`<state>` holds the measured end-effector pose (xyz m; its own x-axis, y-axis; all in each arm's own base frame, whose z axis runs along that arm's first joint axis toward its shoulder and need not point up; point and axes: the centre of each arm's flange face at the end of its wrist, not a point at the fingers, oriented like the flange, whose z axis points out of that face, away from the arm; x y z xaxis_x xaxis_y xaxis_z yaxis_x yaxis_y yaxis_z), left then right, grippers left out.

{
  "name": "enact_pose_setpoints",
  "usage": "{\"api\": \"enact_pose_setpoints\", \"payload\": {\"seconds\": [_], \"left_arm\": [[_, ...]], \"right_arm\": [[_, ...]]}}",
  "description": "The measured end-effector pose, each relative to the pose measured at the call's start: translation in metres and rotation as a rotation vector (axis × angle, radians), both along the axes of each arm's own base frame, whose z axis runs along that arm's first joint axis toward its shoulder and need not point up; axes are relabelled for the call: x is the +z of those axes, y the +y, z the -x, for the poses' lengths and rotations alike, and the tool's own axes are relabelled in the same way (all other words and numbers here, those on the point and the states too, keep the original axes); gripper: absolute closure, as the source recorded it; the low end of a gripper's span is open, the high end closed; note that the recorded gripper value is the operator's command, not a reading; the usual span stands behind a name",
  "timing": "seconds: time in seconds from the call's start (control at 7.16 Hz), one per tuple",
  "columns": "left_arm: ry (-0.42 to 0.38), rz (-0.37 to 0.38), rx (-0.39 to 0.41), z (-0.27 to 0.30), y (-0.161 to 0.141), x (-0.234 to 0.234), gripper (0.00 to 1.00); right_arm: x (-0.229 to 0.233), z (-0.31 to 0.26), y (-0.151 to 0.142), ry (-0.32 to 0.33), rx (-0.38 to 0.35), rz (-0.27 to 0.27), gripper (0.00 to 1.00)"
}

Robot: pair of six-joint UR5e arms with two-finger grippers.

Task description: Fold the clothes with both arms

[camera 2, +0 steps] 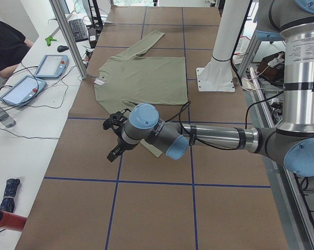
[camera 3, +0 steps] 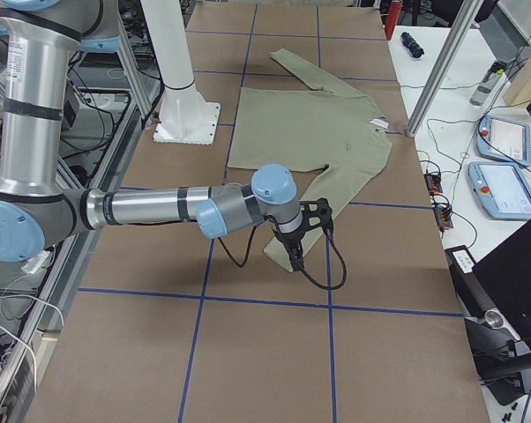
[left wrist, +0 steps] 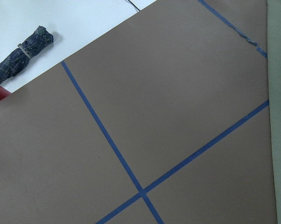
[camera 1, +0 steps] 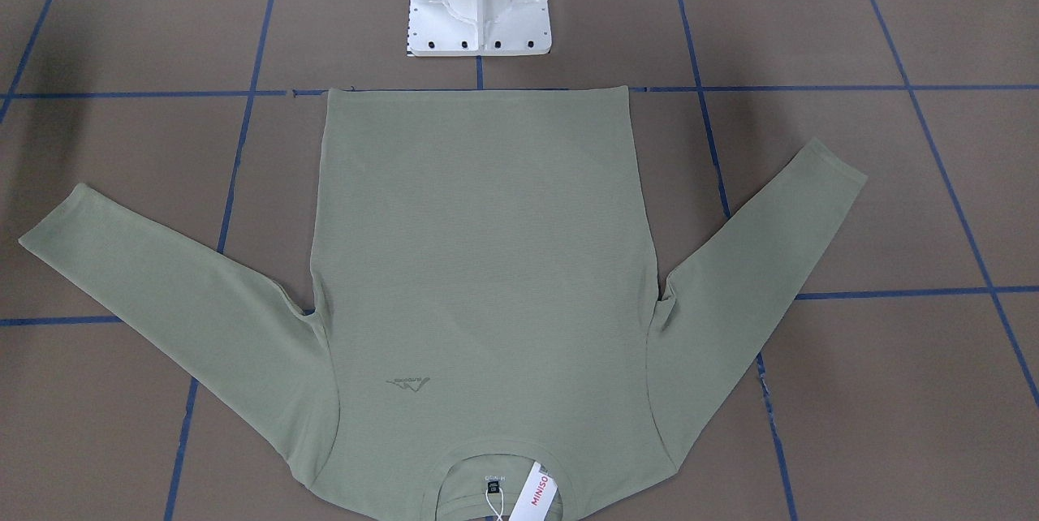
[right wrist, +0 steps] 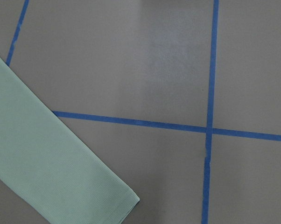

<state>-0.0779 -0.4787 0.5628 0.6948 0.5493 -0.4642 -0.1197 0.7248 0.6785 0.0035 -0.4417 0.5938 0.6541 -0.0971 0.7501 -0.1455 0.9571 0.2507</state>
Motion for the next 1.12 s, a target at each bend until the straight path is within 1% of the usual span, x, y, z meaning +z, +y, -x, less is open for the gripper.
{"api": "enact_pose_setpoints", "payload": {"seconds": [0.14,0.28,0.42,0.7,0.84,1.12], "left_arm": [[0.000,-0.002,0.000,0.000,0.001,0.001,0.00],[0.000,-0.006,0.000,0.000,0.002,0.002,0.00],[0.000,-0.007,0.000,0.000,0.003,0.003,0.00],[0.000,-0.007,0.000,0.000,0.004,0.004,0.00],[0.000,-0.005,0.001,0.000,0.004,0.005,0.00],[0.000,-0.004,0.002,0.000,0.005,0.009,0.00]], "right_arm": [[0.025,0.028,-0.001,-0.032,0.038,-0.002,0.05],[0.041,0.062,0.001,-0.051,0.090,0.001,0.11],[0.049,0.096,0.005,-0.058,0.131,0.007,0.13],[0.060,0.134,0.012,-0.043,0.146,0.017,0.16],[0.067,0.145,0.016,-0.030,0.138,0.022,0.21],[0.076,0.157,0.022,-0.016,0.118,0.035,0.24]]}}
